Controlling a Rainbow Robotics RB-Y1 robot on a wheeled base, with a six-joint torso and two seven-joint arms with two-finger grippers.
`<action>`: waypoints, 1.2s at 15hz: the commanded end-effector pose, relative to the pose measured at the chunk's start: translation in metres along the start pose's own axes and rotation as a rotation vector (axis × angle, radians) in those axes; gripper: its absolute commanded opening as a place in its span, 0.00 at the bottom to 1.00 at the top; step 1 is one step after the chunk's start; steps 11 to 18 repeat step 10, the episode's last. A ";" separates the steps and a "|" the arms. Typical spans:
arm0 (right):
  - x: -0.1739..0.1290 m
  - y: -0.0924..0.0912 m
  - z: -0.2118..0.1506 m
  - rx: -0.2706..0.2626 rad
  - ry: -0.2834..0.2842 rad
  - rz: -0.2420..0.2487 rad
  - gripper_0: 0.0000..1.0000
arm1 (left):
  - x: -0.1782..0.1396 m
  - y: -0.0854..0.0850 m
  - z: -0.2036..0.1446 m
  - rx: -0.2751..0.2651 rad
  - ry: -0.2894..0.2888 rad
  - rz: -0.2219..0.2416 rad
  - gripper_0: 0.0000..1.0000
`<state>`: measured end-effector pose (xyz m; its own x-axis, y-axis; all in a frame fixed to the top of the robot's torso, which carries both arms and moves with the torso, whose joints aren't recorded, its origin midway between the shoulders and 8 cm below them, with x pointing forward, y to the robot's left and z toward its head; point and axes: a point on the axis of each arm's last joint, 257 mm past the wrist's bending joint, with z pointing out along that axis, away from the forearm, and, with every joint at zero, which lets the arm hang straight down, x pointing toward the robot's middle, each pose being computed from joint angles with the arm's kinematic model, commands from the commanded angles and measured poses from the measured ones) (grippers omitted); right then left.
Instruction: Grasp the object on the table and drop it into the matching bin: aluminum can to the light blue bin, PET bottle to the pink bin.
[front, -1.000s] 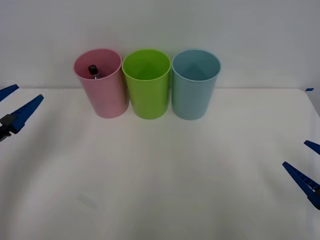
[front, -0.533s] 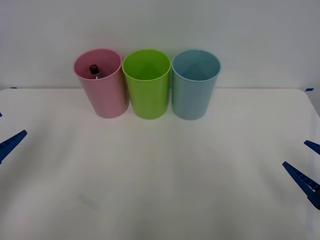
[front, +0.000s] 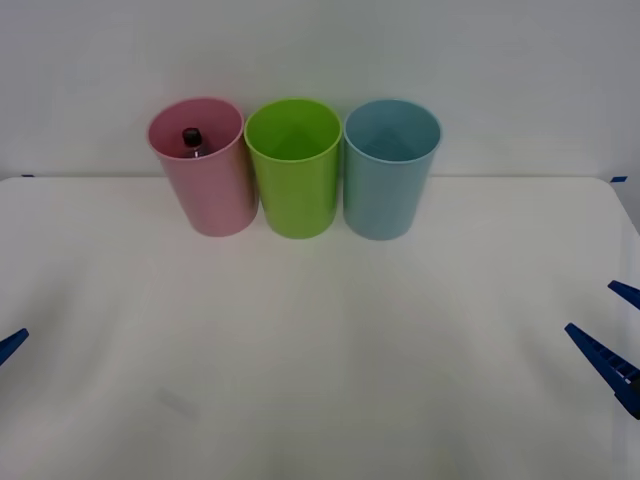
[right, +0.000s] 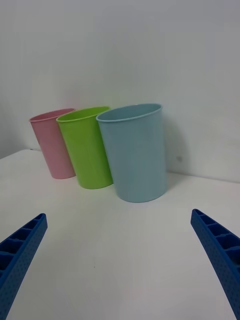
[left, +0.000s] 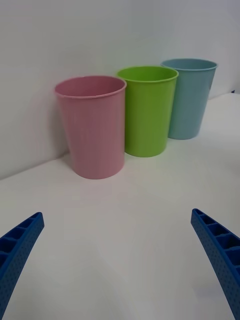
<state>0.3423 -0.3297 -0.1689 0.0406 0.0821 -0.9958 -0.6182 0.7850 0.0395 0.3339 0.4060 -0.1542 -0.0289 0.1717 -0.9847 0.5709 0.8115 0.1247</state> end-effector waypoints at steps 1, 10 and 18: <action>0.000 0.000 0.000 0.000 0.000 0.000 1.00 | 0.001 0.000 -0.011 -0.001 0.009 -0.007 1.00; 0.000 0.000 0.000 0.000 0.000 0.000 1.00 | 0.003 -0.005 -0.021 -0.002 0.010 -0.044 1.00; 0.000 0.000 0.000 0.000 0.000 0.000 1.00 | 0.003 -0.005 -0.021 -0.002 0.010 -0.044 1.00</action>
